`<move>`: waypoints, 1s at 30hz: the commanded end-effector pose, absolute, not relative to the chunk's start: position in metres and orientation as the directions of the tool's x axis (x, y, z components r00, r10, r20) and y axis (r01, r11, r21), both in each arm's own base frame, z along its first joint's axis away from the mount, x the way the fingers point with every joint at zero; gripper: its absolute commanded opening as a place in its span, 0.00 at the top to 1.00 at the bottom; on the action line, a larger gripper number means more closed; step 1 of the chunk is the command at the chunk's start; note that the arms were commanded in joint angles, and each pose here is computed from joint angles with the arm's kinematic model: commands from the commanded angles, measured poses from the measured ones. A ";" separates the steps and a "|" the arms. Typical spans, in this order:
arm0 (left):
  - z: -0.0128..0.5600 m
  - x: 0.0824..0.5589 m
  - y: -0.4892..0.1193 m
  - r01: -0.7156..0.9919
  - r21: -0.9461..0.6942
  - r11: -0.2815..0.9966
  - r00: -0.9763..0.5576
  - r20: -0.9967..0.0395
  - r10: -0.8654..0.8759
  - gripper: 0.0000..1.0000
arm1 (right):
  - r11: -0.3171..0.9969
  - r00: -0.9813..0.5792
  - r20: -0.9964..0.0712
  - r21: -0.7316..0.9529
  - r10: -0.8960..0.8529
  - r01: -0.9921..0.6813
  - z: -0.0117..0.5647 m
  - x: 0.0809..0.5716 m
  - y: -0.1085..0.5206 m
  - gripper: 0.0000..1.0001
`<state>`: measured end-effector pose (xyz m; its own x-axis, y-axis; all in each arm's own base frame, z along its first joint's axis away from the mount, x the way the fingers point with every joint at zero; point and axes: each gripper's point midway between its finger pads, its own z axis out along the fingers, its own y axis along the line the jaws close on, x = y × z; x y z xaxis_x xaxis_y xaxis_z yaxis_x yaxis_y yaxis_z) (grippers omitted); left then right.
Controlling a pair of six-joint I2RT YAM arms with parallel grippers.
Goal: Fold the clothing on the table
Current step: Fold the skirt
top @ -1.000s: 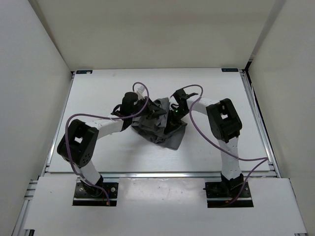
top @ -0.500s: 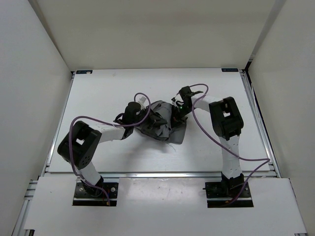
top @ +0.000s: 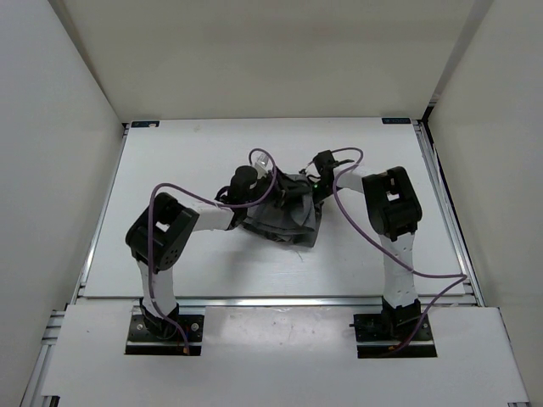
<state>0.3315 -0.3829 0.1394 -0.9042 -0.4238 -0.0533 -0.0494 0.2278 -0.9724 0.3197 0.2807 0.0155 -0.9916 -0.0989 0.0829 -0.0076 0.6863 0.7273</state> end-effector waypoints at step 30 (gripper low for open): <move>0.126 0.365 -0.336 0.209 -0.779 0.591 -0.811 -0.476 -0.341 0.54 | 0.973 -0.881 -0.473 0.212 0.015 -0.097 0.152 0.372 0.136 0.86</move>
